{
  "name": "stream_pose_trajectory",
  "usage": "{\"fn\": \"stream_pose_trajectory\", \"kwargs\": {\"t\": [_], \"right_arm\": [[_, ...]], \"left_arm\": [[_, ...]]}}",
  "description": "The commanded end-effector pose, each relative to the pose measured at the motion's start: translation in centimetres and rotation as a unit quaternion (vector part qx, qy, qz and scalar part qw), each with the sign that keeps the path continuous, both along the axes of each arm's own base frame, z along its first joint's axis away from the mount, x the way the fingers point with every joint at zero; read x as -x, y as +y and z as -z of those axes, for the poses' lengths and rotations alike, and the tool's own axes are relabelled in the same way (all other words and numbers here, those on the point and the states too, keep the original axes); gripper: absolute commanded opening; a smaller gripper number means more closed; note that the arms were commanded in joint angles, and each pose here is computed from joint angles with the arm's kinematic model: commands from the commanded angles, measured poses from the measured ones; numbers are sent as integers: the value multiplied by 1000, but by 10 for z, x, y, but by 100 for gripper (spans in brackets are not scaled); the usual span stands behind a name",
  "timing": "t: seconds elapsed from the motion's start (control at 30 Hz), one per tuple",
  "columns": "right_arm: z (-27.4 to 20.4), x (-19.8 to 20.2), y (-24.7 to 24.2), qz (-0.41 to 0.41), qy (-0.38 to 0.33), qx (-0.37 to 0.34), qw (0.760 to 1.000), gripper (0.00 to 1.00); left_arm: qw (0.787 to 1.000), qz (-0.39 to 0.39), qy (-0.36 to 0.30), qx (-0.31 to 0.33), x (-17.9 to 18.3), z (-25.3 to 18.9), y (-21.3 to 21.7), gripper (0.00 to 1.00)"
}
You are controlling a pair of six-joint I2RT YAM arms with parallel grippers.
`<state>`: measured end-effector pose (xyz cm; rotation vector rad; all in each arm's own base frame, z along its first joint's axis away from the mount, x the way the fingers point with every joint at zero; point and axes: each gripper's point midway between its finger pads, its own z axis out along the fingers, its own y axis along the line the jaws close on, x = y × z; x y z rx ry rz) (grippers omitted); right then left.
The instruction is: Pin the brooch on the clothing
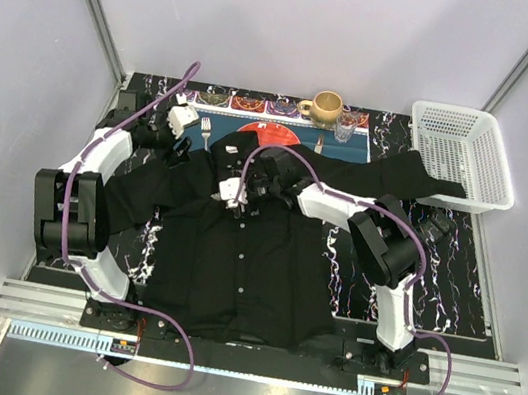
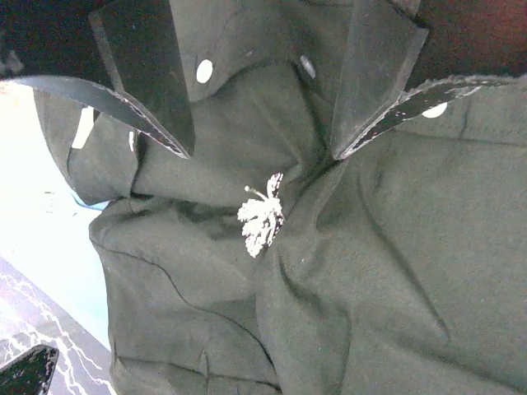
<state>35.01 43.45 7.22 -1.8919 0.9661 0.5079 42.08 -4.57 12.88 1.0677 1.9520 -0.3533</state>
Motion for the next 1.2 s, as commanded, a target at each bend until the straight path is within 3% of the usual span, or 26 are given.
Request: {"fn": "stream_pose_trajectory", "kwargs": {"t": [0.0, 0.07, 0.13, 0.23, 0.3, 0.37, 0.47, 0.63, 0.67, 0.77, 0.97, 1.17], "right_arm": [[-47, -10, -15, 26, -23, -20, 999, 75], [-62, -19, -24, 58, 10, -27, 998, 78], [-77, -30, -33, 87, 38, -29, 995, 92], [-92, -61, -58, 161, 108, -32, 981, 99], [-79, -79, -84, 219, 178, -15, 959, 100], [-88, -99, -107, 267, 221, -12, 938, 99], [-90, -116, -129, 307, 276, -10, 911, 98], [-86, -142, -166, 336, 299, 7, 893, 97], [-81, -143, -171, 340, 305, 14, 890, 96], [-67, -159, -181, 353, 301, 27, 885, 94], [-42, -190, -186, 366, 292, 43, 883, 85], [-9, -199, -194, 364, 275, 71, 887, 82]], "left_arm": [[999, -23, -33, 6, -23, -23, 6, 67], [999, -25, -17, 17, -24, -22, 3, 67], [999, -36, 14, 31, -28, -21, 2, 69], [996, -48, 58, 55, -35, -22, -1, 72], [994, -53, 70, 64, -44, -24, -2, 79], [993, -43, 85, 71, -47, -21, -7, 99], [996, -12, 58, 65, -59, -37, -16, 99], [998, -2, -26, 55, -79, -78, -14, 99], [996, -4, -70, 54, -85, -87, -13, 99], [993, -13, -103, 58, -95, -94, -11, 99], [999, 17, -2, 45, -95, -65, -9, 99], [1000, 11, 23, -5, -98, -32, 2, 93]]}}
